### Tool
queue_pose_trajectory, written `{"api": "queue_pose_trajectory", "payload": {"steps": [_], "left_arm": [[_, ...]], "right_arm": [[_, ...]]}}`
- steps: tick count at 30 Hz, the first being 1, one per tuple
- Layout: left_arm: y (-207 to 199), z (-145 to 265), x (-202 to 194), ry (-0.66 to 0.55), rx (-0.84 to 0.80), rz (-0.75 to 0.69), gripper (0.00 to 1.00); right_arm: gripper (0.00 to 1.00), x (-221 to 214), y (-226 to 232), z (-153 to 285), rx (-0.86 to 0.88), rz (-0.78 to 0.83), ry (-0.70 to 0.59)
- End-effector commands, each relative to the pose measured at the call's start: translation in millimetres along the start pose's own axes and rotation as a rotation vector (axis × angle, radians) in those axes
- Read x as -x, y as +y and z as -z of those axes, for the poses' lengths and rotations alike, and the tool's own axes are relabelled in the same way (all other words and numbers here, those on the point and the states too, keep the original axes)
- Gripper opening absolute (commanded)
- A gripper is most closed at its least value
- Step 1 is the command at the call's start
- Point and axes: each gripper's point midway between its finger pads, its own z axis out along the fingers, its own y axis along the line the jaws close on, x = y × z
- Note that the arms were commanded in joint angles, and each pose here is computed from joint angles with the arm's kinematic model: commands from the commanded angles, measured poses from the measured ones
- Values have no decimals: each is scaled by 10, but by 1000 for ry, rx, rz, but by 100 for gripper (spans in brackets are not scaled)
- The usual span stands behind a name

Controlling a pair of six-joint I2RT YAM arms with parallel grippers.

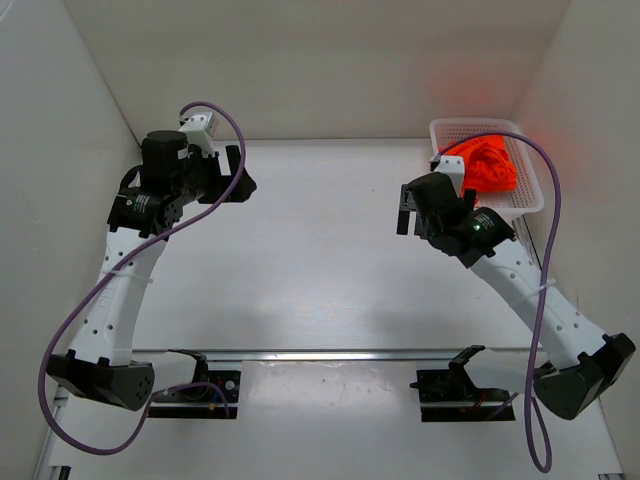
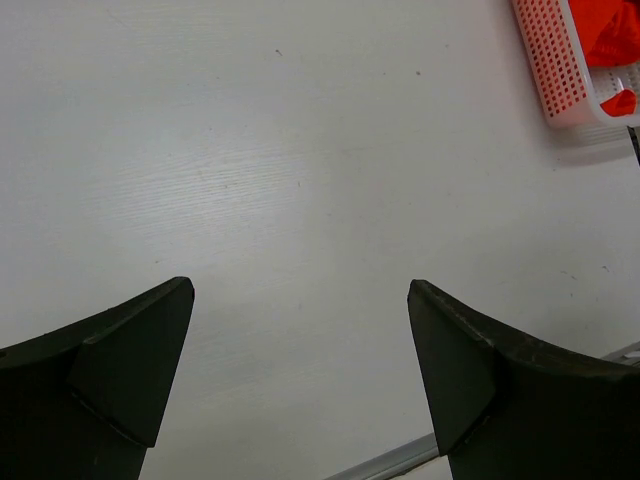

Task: Fold and stack the shorts
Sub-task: Grab the shorts from the pile

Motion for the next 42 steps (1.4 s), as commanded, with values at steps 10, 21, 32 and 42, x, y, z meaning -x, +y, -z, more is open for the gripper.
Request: {"api": "queue_pose_trajectory", "payload": {"steps": [10, 21, 32, 42], "left_arm": [[-30, 121, 205, -74, 1, -40, 100], [-25, -108, 7, 10, -19, 14, 100], [50, -243, 40, 24, 18, 27, 100], [169, -541, -1, 76, 66, 56, 100]], "right_arm": [[99, 200, -110, -116, -65, -57, -31], [90, 588, -890, -1086, 19, -377, 174], [100, 962, -1394, -2490, -98, -511, 240], [95, 741, -1814, -3493, -322, -580, 205]]}}
